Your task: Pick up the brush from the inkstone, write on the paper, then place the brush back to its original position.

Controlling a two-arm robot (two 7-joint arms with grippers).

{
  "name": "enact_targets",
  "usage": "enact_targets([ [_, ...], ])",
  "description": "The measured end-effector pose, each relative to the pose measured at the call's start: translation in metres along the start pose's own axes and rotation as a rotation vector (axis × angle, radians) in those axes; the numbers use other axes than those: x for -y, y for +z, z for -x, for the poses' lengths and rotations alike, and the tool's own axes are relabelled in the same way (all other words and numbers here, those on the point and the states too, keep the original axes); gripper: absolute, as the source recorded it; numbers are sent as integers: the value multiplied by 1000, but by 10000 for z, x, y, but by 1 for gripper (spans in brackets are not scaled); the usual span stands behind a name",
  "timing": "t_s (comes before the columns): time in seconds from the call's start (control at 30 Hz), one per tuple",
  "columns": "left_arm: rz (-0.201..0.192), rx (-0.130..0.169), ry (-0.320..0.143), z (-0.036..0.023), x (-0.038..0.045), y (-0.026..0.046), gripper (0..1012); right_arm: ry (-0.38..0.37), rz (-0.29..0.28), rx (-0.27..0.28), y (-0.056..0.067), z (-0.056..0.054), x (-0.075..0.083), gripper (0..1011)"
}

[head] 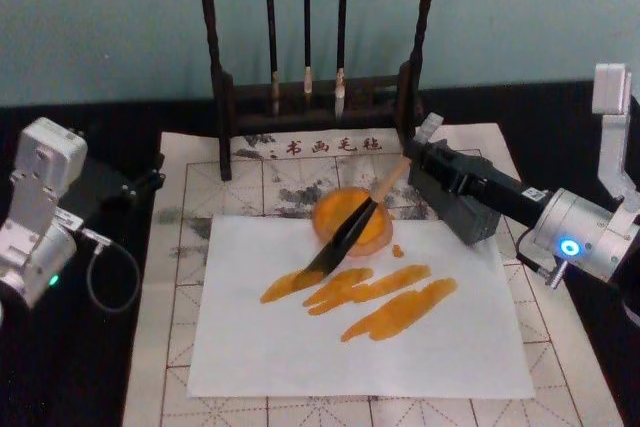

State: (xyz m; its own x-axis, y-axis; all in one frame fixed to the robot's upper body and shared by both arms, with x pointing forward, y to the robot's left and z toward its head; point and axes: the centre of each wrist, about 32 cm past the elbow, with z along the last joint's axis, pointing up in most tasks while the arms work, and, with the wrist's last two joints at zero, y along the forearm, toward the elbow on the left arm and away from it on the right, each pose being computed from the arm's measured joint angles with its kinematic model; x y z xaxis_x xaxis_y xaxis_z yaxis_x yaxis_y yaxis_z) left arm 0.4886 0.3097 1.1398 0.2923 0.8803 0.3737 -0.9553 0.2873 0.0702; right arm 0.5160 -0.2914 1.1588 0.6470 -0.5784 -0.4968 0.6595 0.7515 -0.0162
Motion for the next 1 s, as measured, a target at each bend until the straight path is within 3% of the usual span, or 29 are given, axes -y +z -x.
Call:
enact_targets([
  [0.57,0,0,0,0,0,0,1001,-16,-21,-7,12,-7,80,173],
  [1.0,0,0,0,0,0,0,1001,-1,-62,-66,13,3,72,173],
])
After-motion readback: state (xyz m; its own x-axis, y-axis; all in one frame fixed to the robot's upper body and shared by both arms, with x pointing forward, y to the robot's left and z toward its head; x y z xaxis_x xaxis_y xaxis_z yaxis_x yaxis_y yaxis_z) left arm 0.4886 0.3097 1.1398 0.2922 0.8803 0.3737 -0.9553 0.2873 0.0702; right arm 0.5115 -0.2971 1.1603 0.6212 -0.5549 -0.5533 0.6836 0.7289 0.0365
